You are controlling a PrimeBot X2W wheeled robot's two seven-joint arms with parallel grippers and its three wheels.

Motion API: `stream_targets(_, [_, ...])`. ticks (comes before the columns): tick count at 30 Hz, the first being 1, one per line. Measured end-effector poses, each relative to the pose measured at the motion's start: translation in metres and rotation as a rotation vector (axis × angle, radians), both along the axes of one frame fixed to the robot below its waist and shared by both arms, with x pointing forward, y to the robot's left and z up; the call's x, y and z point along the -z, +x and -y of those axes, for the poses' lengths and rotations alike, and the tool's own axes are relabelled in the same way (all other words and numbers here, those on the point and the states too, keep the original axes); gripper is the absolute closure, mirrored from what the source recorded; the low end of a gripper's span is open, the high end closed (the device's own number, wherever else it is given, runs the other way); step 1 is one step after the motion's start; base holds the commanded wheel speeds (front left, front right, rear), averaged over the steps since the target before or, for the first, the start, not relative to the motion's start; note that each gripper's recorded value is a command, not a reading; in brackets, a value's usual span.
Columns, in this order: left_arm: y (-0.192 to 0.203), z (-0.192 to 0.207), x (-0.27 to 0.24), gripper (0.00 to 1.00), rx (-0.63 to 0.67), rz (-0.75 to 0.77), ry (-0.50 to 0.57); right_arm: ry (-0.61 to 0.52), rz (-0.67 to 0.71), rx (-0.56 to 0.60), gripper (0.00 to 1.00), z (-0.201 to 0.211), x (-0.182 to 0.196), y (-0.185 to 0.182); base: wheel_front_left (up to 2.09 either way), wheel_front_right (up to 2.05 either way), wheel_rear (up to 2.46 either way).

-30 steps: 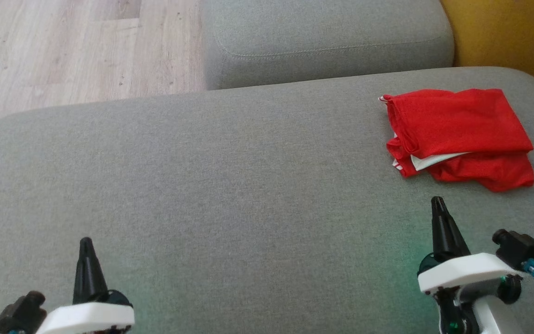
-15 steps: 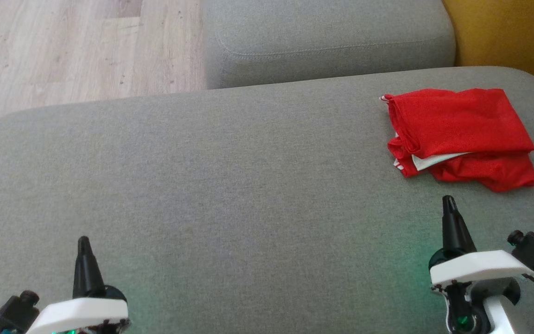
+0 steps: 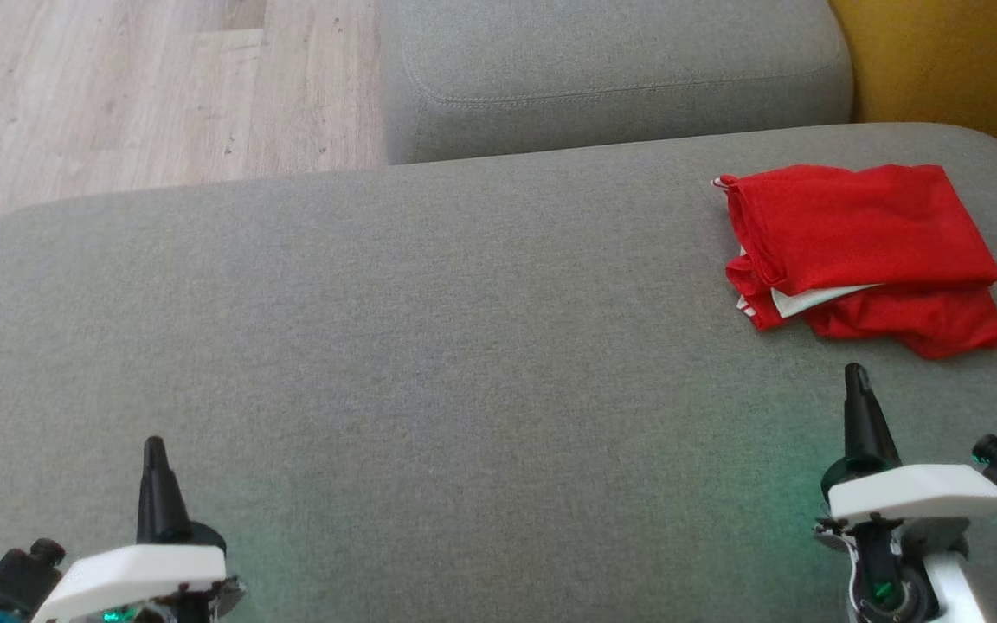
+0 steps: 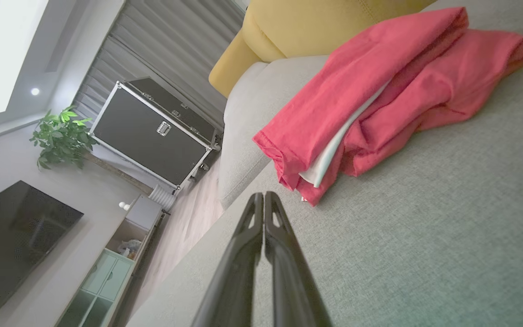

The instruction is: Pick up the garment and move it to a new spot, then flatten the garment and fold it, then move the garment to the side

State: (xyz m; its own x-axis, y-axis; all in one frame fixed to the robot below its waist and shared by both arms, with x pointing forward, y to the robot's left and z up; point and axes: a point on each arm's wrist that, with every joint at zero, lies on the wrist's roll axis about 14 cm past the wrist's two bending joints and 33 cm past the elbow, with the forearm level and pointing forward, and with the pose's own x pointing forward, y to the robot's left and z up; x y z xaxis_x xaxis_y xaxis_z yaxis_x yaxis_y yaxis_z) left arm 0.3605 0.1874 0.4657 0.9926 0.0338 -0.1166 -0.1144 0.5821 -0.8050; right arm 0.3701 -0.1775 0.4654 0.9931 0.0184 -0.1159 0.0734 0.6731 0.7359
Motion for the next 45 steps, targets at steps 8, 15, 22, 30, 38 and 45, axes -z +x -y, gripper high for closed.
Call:
stream_targets(8, [0.000, -0.001, 0.002, 1.00, -0.006, -0.010, -0.077, 0.091, -0.003, 0.023, 1.00, 0.005, -0.002, 0.001, 0.00, 0.00, 0.00])
stream_targets(15, [0.002, -0.002, 0.001, 1.00, -0.012, -0.010, -0.135, 0.159, -0.005, 0.039, 1.00, 0.008, -0.002, 0.002, 0.00, 0.00, 0.00])
stream_targets(22, [0.005, -0.002, -0.001, 1.00, -0.016, -0.007, -0.204, 0.238, -0.007, 0.051, 1.00, 0.010, -0.003, 0.002, 0.00, 0.00, 0.00])
stream_targets(30, [0.004, -0.002, 0.001, 1.00, -0.019, -0.014, -0.282, 0.330, -0.003, 0.069, 1.00, 0.014, -0.005, 0.003, 0.00, 0.00, 0.00])
stream_targets(38, [0.006, -0.002, -0.001, 1.00, -0.017, -0.011, -0.360, 0.419, -0.002, 0.080, 1.00, 0.017, -0.006, 0.004, 0.00, 0.00, 0.00])
stream_targets(45, [0.009, -0.001, -0.005, 1.00, -0.013, 0.003, -0.429, 0.499, 0.006, 0.092, 1.00, 0.020, -0.008, 0.005, 0.00, 0.00, 0.00])
